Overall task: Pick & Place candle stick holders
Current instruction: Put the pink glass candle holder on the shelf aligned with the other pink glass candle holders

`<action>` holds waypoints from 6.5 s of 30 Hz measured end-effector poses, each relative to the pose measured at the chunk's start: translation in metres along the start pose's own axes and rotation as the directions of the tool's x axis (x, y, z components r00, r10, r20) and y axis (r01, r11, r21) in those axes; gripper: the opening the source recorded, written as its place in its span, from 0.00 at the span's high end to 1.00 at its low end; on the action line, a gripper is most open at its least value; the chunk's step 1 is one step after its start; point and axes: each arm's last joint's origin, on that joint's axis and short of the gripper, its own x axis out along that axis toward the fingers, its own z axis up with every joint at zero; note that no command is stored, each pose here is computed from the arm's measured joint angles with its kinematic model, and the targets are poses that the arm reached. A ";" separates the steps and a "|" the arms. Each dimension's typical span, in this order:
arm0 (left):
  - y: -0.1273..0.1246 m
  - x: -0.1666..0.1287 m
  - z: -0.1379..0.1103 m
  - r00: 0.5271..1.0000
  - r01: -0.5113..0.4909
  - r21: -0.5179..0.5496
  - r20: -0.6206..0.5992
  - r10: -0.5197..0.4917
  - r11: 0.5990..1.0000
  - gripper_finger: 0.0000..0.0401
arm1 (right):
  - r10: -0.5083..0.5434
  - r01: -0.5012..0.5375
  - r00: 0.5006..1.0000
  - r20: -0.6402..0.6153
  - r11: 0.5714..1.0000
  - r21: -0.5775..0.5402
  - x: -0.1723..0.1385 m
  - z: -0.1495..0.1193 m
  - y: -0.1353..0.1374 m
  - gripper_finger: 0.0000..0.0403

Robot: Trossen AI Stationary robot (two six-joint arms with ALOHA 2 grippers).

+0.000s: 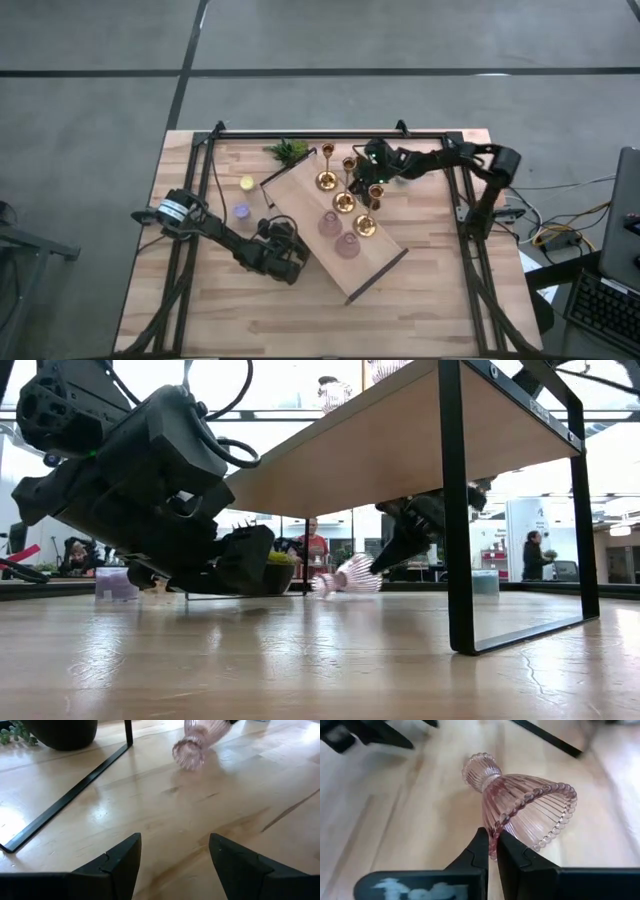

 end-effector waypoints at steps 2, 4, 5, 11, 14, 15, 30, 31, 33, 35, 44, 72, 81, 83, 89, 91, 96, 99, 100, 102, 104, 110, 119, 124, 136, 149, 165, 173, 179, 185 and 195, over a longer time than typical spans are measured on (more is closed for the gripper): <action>0.000 0.000 0.000 1.000 0.001 0.002 -0.001 -0.001 1.000 0.41 | -0.055 0.055 0.998 -0.036 0.999 -0.003 -0.013 0.000 0.004 0.98; 0.000 0.000 0.000 1.000 0.001 0.002 -0.001 -0.001 1.000 0.41 | -0.097 0.097 0.993 -0.061 0.995 -0.006 -0.023 0.001 0.010 0.98; 0.000 0.000 0.000 1.000 0.000 0.002 0.000 0.000 1.000 0.41 | -0.118 0.118 0.990 -0.076 0.993 -0.007 -0.029 0.001 0.013 0.98; 0.000 0.000 0.000 1.000 -0.001 0.005 0.002 0.001 1.000 0.41 | -0.264 0.264 0.957 -0.120 0.964 -0.012 -0.065 0.008 0.030 0.98; 0.000 0.000 0.000 1.000 -0.001 0.009 0.002 0.001 1.000 0.41 | -0.315 0.317 0.943 -0.106 0.948 -0.003 -0.084 0.011 0.041 0.98; 0.000 0.000 0.000 1.000 -0.001 0.008 0.002 0.001 1.000 0.41 | -0.332 0.334 0.937 -0.105 0.942 0.000 -0.090 0.011 0.045 0.98; 0.000 0.000 -0.001 1.000 0.008 0.010 -0.016 -0.007 1.000 0.41 | -0.569 0.574 0.817 -0.091 0.818 0.035 -0.175 0.007 0.103 0.98; 0.000 0.000 -0.001 1.000 0.012 0.010 -0.027 -0.012 1.000 0.41 | -0.573 0.578 0.815 -0.088 0.815 0.034 -0.179 0.006 0.108 0.98; -0.001 -0.001 -0.002 0.999 0.021 0.010 -0.043 -0.021 1.000 0.41 | -0.581 0.584 0.810 -0.080 0.811 0.026 -0.186 0.005 0.116 0.98; -0.001 -0.002 -0.002 0.998 0.028 0.011 -0.052 -0.027 1.000 0.41 | -0.584 0.586 0.809 -0.066 0.810 0.019 -0.192 0.005 0.125 0.98; -0.001 -0.002 -0.002 0.999 0.026 0.015 -0.044 -0.026 1.000 0.41 | -0.587 0.595 0.802 -0.113 0.802 0.059 -0.220 0.018 0.158 0.98; -0.001 -0.002 -0.003 0.999 0.026 0.037 -0.043 -0.024 0.999 0.41 | -0.201 0.279 0.765 -0.612 0.960 0.034 -0.186 0.099 0.273 0.97; -0.001 -0.003 -0.003 0.999 0.028 0.037 -0.043 -0.026 0.999 0.41 | -0.207 0.226 0.771 -0.602 0.973 -0.046 -0.174 0.106 0.311 0.97; -0.001 -0.003 -0.003 0.999 0.028 0.035 -0.043 -0.026 0.999 0.41 | -0.222 0.205 0.771 -0.596 0.974 -0.098 -0.169 0.105 0.319 0.97; -0.001 -0.003 -0.003 0.999 0.028 0.035 -0.043 -0.026 0.999 0.41 | -0.290 0.149 0.765 -0.575 0.949 -0.279 -0.153 0.105 0.339 0.97; -0.001 -0.003 -0.003 0.999 0.028 0.034 -0.043 -0.026 0.999 0.41 | -0.302 0.154 0.768 -0.565 0.943 -0.295 -0.149 0.109 0.342 0.97; -0.001 -0.003 -0.003 0.999 0.026 0.034 -0.040 -0.024 0.999 0.41 | -0.316 0.156 0.771 -0.553 0.936 -0.317 -0.140 0.114 0.348 0.97; -0.001 -0.003 -0.003 0.999 0.025 0.033 -0.038 -0.024 0.999 0.41 | -0.313 0.157 0.775 -0.549 0.937 -0.313 -0.136 0.118 0.351 0.97; -0.001 -0.003 -0.003 0.999 0.025 0.033 -0.038 -0.024 0.999 0.41 | -0.315 0.159 0.777 -0.544 0.936 -0.315 -0.135 0.120 0.352 0.97; -0.001 -0.003 -0.003 0.999 0.025 0.033 -0.038 -0.023 0.999 0.41 | -0.322 0.164 0.780 -0.537 0.933 -0.321 -0.133 0.122 0.354 0.97; -0.001 -0.003 -0.003 0.999 0.025 0.033 -0.038 -0.023 0.999 0.41 | -0.315 0.159 0.783 -0.537 0.935 -0.316 -0.131 0.125 0.356 0.97; -0.001 -0.003 -0.003 0.999 0.024 0.023 -0.038 -0.024 0.999 0.41 | -0.286 0.128 0.797 -0.532 0.940 -0.315 -0.129 0.132 0.361 0.97; -0.001 -0.003 -0.003 0.999 0.025 0.026 -0.039 -0.023 0.999 0.41 | -0.256 0.097 0.819 -0.513 0.944 -0.316 -0.135 0.140 0.364 0.97; -0.001 -0.003 -0.003 0.999 0.025 0.031 -0.039 -0.024 0.999 0.41 | -0.242 0.082 0.833 -0.498 0.943 -0.322 -0.139 0.144 0.364 0.97; -0.001 -0.003 -0.003 0.999 0.025 0.031 -0.039 -0.024 0.999 0.41 | -0.239 0.067 0.836 -0.494 0.938 -0.340 -0.141 0.145 0.365 0.97; -0.001 -0.003 -0.003 0.999 0.024 0.031 -0.036 -0.023 0.999 0.41 | -0.242 0.023 0.865 -0.439 0.894 -0.447 -0.141 0.150 0.366 0.97; -0.015 -0.066 0.017 0.948 0.305 0.160 -0.141 -0.285 0.939 0.41 | -0.235 -0.030 0.906 -0.353 0.794 -0.607 -0.095 0.154 0.382 0.97; -0.012 -0.133 0.038 0.855 0.518 0.178 -0.152 -0.496 0.837 0.41 | -0.249 -0.059 0.893 -0.376 0.763 -0.644 -0.068 0.148 0.388 0.97; -0.009 -0.168 0.059 0.788 0.616 0.067 -0.071 -0.612 0.785 0.41 | -0.234 -0.072 0.908 -0.347 0.729 -0.681 -0.054 0.149 0.392 0.97; -0.015 -0.184 0.074 0.722 0.692 0.006 0.000 -0.692 0.722 0.41 | -0.218 -0.071 0.931 -0.292 0.677 -0.732 -0.047 0.152 0.397 0.97; -0.025 -0.189 0.093 0.630 0.775 -0.008 0.081 -0.773 0.631 0.41 | -0.209 -0.083 0.937 -0.279 0.644 -0.761 -0.038 0.151 0.400 0.97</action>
